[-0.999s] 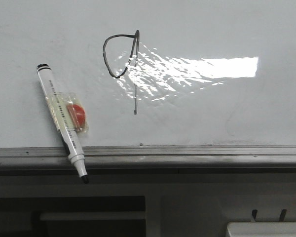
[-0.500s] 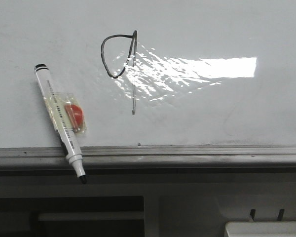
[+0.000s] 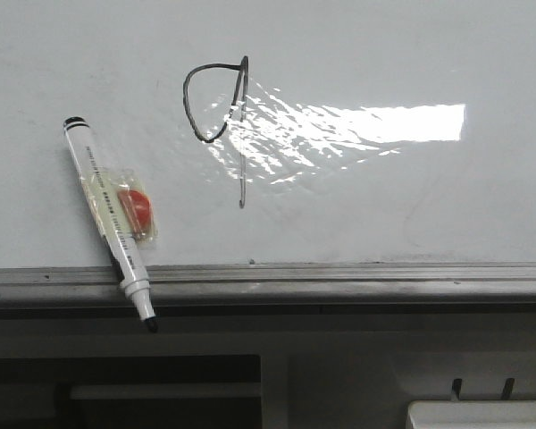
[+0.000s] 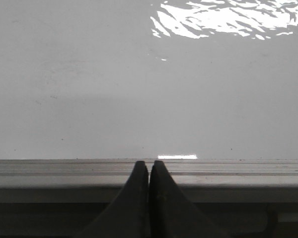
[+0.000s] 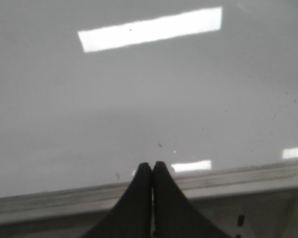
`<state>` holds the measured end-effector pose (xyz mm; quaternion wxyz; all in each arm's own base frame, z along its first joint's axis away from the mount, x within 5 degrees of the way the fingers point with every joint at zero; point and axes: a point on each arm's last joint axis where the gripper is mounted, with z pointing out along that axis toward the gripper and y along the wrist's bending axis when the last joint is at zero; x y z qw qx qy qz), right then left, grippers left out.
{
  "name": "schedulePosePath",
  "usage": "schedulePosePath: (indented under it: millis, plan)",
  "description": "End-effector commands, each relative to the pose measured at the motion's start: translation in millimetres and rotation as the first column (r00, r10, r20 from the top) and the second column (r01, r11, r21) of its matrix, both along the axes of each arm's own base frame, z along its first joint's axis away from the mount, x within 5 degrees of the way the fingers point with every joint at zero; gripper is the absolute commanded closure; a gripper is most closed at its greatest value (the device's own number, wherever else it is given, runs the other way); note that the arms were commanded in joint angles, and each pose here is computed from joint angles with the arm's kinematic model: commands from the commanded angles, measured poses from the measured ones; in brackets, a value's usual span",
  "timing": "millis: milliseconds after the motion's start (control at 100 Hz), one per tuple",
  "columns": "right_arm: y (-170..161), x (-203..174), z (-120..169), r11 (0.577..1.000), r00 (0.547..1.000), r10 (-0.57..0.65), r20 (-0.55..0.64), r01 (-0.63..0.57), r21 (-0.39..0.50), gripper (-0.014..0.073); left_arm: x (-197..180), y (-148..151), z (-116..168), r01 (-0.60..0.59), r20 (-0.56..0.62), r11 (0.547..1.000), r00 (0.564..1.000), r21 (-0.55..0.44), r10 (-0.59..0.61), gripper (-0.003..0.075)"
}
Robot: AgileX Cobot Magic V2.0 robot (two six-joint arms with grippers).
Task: Write number 9 on whiteboard
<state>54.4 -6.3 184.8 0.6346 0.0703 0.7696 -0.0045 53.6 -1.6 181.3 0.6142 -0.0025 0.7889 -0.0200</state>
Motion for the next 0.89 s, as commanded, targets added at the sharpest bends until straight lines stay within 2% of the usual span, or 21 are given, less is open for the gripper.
schedulePosePath:
  millis: [0,880]
  plan:
    - [-0.7,-0.8,-8.9,1.0,1.0,-0.008,-0.019,0.007,-0.013,0.0664,0.5,0.0,-7.2,-0.003,0.04,1.0,0.999,-0.011,0.003,0.074]
    - [-0.8,-1.2,-10.7,1.0,0.999,-0.009,-0.039,0.008,-0.013,0.0664,0.5,0.0,-7.2,-0.003,0.04,1.0,0.999,-0.011,0.003,0.074]
